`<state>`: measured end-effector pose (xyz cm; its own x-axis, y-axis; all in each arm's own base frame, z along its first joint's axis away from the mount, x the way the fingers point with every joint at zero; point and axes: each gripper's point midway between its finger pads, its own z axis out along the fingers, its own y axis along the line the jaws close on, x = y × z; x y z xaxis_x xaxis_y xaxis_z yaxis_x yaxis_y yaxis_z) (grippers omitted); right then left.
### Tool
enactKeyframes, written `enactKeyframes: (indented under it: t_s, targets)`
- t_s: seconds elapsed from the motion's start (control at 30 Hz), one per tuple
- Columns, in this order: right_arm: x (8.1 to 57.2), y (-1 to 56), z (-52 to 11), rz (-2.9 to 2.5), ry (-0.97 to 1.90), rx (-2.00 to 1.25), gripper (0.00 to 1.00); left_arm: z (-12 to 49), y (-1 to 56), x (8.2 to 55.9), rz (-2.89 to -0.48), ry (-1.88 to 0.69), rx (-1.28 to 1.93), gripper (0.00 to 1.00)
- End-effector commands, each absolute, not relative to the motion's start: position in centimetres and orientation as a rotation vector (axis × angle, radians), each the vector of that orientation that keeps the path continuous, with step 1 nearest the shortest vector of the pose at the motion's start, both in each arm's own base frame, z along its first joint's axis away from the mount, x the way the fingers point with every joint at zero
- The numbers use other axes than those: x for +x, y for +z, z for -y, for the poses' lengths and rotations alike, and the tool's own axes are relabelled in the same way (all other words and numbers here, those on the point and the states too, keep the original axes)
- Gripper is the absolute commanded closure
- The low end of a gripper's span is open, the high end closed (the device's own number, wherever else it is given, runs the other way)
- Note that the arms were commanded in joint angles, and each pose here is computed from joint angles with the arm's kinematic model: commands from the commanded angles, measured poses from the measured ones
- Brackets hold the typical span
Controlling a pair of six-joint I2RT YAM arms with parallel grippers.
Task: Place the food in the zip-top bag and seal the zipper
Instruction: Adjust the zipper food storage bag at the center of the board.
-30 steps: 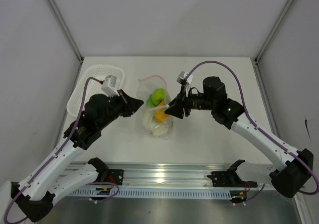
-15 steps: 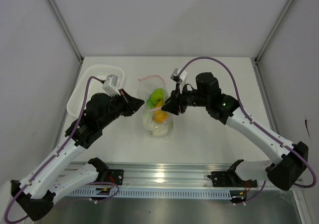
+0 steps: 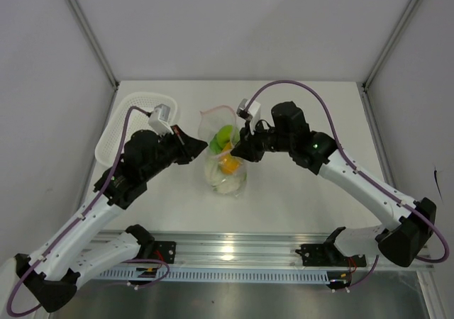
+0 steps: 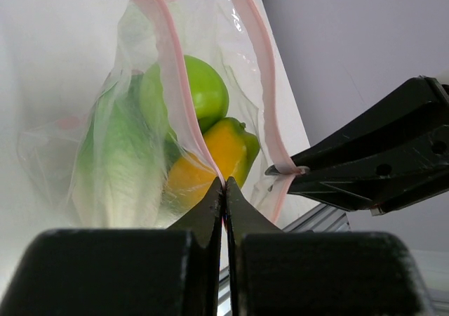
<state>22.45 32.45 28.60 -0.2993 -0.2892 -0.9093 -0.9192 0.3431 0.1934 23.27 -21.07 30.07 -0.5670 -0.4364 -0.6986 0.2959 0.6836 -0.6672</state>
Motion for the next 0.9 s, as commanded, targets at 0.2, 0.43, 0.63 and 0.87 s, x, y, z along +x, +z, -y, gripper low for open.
enactKeyframes:
  t_s: [0.2, 0.43, 0.63, 0.87]
  targets:
    - [22.9, 29.7, -32.7, -1.773, 0.849, -1.083, 0.75, 21.7, 33.6, 23.3, -1.866, -1.021, -0.067, 1.0]
    - [22.9, 29.6, -32.3, -1.78, 0.813, -1.067, 1.0, 22.0, 33.6, 23.3, -1.869, -1.033, -0.06, 0.99]
    - [23.0, 32.0, -33.0, -1.72, 0.81, -1.062, 1.0, 21.5, 33.9, 23.4, -1.857, -0.995, -0.047, 0.93]
    - [22.7, 34.5, -33.1, -1.678, 0.773, -1.134, 1.0, 20.2, 37.0, 22.4, -1.706, -0.921, 0.122, 0.15]
